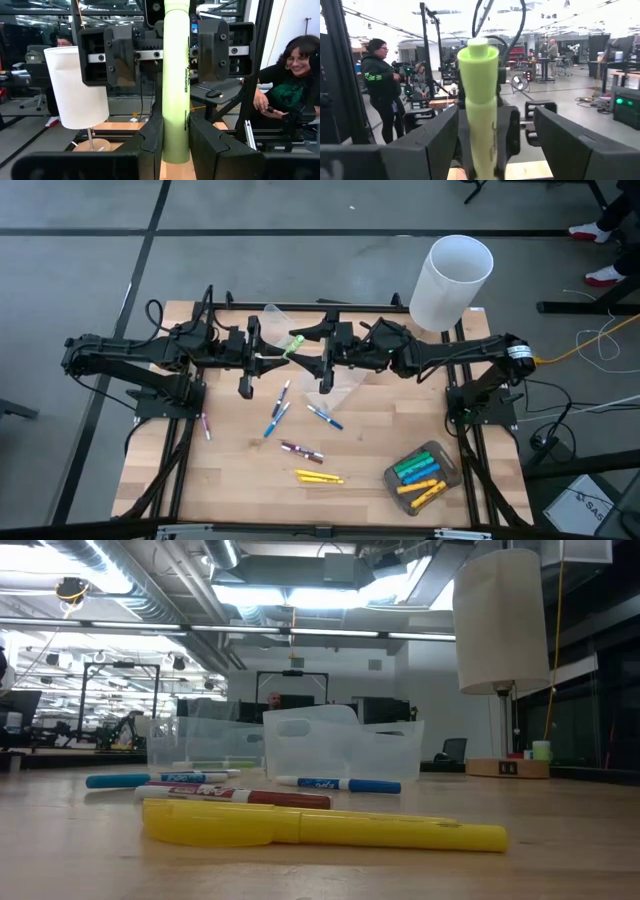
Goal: Pick & Place Markers
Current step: Put the light green highlighter into the black bin
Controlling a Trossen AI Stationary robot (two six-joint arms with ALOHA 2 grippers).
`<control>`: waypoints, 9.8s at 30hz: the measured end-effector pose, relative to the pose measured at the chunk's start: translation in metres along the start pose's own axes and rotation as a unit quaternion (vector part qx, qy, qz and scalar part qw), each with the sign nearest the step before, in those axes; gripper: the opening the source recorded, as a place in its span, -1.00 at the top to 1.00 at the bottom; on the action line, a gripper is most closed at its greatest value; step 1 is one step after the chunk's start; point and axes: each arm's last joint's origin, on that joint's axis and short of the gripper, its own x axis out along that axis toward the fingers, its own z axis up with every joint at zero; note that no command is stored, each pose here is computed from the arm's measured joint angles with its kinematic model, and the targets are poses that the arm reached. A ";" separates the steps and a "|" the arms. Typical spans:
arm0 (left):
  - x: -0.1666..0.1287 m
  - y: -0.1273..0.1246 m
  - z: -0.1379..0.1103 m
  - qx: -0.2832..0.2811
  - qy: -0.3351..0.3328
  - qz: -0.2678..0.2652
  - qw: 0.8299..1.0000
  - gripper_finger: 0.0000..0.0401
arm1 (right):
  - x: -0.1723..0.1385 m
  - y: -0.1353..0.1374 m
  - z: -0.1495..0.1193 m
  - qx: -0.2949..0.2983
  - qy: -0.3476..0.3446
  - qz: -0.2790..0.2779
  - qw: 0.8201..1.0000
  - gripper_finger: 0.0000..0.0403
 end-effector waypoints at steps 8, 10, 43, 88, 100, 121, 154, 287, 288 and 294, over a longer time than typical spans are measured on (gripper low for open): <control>0.000 0.000 0.001 -0.002 -0.003 0.000 1.000 0.68 | 0.004 0.000 -0.007 -0.002 0.006 0.001 1.000 -0.26; 0.000 0.000 0.001 -0.002 -0.003 0.000 1.000 0.68 | 0.004 0.000 -0.007 -0.002 0.006 0.001 1.000 -0.26; 0.000 0.000 0.001 -0.020 -0.003 -0.002 1.000 0.36 | 0.004 0.001 -0.006 0.023 -0.001 0.006 1.000 0.66; -0.029 0.010 -0.039 -0.049 0.211 0.167 0.962 -0.08 | 0.000 -0.004 -0.031 0.001 0.128 -0.054 0.990 0.66; -0.033 0.015 -0.044 -0.054 0.232 0.227 0.944 -0.08 | -0.004 -0.011 -0.042 0.004 0.185 -0.096 0.978 0.66; -0.037 0.054 -0.053 -0.089 0.276 0.268 0.919 -0.08 | -0.010 -0.039 -0.057 -0.003 0.274 -0.122 0.954 0.66; -0.050 0.089 -0.052 -0.089 0.284 0.280 0.913 -0.08 | -0.031 -0.066 -0.078 0.017 0.413 -0.156 0.897 0.66; -0.025 0.137 -0.045 -0.132 0.155 0.093 0.975 -0.08 | 0.005 -0.144 -0.059 0.021 0.167 -0.040 0.985 0.66; -0.025 0.137 -0.044 -0.132 0.151 0.086 0.976 -0.08 | 0.005 -0.144 -0.058 0.026 0.163 -0.039 0.986 0.66; -0.025 0.136 -0.042 -0.139 0.142 0.069 0.978 -0.08 | 0.007 -0.142 -0.054 0.035 0.142 -0.018 0.989 0.66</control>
